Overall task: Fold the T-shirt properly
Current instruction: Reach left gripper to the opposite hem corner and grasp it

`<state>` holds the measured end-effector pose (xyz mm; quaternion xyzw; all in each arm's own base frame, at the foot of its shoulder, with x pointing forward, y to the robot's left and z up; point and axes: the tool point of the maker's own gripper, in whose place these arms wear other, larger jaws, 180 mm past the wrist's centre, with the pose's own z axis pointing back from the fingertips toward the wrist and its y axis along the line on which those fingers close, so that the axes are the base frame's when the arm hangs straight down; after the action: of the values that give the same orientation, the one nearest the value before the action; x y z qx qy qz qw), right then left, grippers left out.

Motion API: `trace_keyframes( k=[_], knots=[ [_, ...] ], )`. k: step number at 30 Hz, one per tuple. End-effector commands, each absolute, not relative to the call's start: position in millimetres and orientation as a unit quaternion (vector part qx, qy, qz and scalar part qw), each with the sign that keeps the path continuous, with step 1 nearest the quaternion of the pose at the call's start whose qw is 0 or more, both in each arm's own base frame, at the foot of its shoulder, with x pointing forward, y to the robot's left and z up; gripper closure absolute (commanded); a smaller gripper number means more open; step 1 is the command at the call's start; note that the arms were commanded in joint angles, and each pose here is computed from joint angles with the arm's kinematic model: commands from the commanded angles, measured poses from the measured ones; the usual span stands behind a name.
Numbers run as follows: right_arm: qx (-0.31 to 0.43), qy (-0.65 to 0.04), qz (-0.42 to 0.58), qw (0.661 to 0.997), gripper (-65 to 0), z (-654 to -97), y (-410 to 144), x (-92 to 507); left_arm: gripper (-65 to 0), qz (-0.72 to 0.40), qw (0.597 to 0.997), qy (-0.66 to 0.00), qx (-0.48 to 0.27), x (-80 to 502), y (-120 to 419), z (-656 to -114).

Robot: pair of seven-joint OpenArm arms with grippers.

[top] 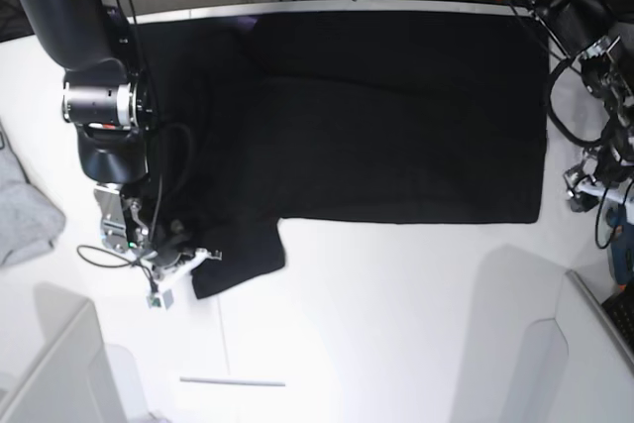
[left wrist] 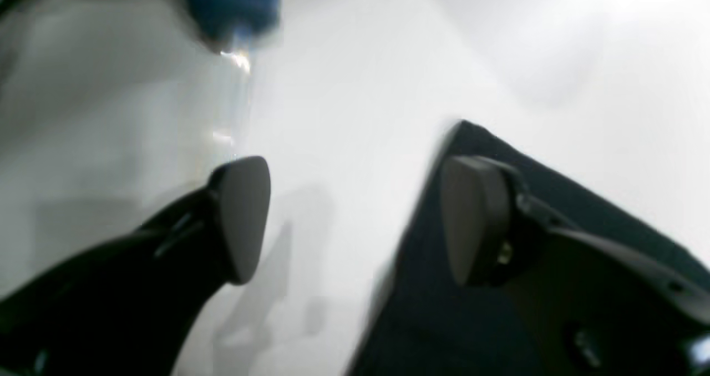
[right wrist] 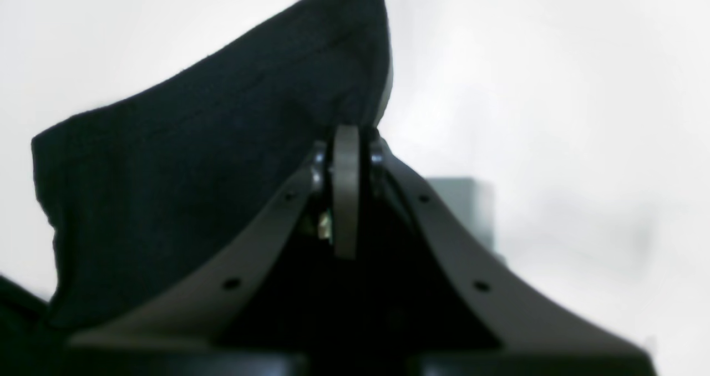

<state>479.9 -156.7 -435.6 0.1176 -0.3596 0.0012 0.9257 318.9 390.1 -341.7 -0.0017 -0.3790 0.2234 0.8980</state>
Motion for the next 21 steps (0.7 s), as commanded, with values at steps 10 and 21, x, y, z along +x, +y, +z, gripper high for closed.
trace_keyframes(
  k=[10,21],
  knots=[
    [0.114,-0.381,0.004,0.918,0.0,-415,-161,497,-46.6,0.191,0.910,-0.368,0.005,380,379,-365],
    [0.114,-0.381,0.004,0.918,0.0,-415,-161,497,-46.4,0.196,0.908,-0.370,-0.020,396,361,-385]
  ],
)
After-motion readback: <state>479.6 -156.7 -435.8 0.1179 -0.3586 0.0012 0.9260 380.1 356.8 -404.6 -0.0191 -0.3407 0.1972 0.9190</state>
